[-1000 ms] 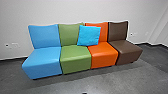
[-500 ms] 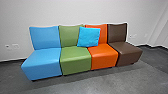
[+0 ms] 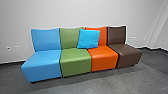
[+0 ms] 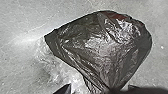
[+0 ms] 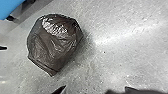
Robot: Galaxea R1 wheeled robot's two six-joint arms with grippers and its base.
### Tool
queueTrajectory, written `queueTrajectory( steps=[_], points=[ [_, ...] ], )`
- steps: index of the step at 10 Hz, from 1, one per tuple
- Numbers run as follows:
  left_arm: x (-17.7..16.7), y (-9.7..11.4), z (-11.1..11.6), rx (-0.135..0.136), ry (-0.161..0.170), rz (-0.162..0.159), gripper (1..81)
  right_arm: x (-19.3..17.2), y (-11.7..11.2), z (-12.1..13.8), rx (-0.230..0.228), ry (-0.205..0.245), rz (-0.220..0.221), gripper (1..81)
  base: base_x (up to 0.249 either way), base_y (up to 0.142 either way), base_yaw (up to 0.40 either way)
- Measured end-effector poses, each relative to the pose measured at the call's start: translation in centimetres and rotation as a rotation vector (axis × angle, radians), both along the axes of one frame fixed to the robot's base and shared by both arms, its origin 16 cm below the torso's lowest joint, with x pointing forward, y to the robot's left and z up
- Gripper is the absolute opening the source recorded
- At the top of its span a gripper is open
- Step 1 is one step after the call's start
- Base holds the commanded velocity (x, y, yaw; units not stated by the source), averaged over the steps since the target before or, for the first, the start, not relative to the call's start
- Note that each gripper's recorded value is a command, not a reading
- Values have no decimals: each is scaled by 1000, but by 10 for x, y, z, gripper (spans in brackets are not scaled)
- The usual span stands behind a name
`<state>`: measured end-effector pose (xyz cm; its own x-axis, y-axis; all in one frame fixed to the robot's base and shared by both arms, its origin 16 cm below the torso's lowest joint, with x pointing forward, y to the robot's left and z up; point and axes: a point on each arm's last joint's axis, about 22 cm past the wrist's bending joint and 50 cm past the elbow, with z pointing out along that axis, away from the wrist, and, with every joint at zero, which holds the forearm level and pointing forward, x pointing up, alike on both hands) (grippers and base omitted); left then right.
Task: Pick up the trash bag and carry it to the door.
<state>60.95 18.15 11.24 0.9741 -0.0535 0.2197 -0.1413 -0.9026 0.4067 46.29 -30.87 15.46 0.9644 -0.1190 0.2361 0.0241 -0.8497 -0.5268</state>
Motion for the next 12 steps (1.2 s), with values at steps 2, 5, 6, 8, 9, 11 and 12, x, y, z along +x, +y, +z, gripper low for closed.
queueTrajectory(
  steps=[2, 5, 6, 8, 9, 11, 12],
  points=[
    [18, -17, -3, -6, -42, -5, 811, 2, -2, -15, -3, -28, -1, 811, 0, 0, 0],
    [41, -31, -5, 1, -85, -13, 811, -1, -3, -38, -3, -50, -1, 811, 0, 0, 0],
    [44, -28, -9, 5, -81, -10, 811, -6, -3, -45, -4, -35, -2, 811, 0, 0, 0],
    [37, -29, -38, 4, -32, -10, 811, -19, -3, -67, -3, 23, -3, 811, 0, 0, 0],
    [31, -30, -50, 4, -6, -12, 811, -25, -3, -75, -3, 49, -3, 811, 0, 0, 0],
    [56, -40, -38, -6, -30, -20, 811, -23, -2, -79, -1, 57, -4, 811, 0, 0, 0],
    [76, -47, -21, -13, -61, -25, 811, -22, -2, -78, -1, 55, -5, 811, 0, 0, 0]
  ],
)
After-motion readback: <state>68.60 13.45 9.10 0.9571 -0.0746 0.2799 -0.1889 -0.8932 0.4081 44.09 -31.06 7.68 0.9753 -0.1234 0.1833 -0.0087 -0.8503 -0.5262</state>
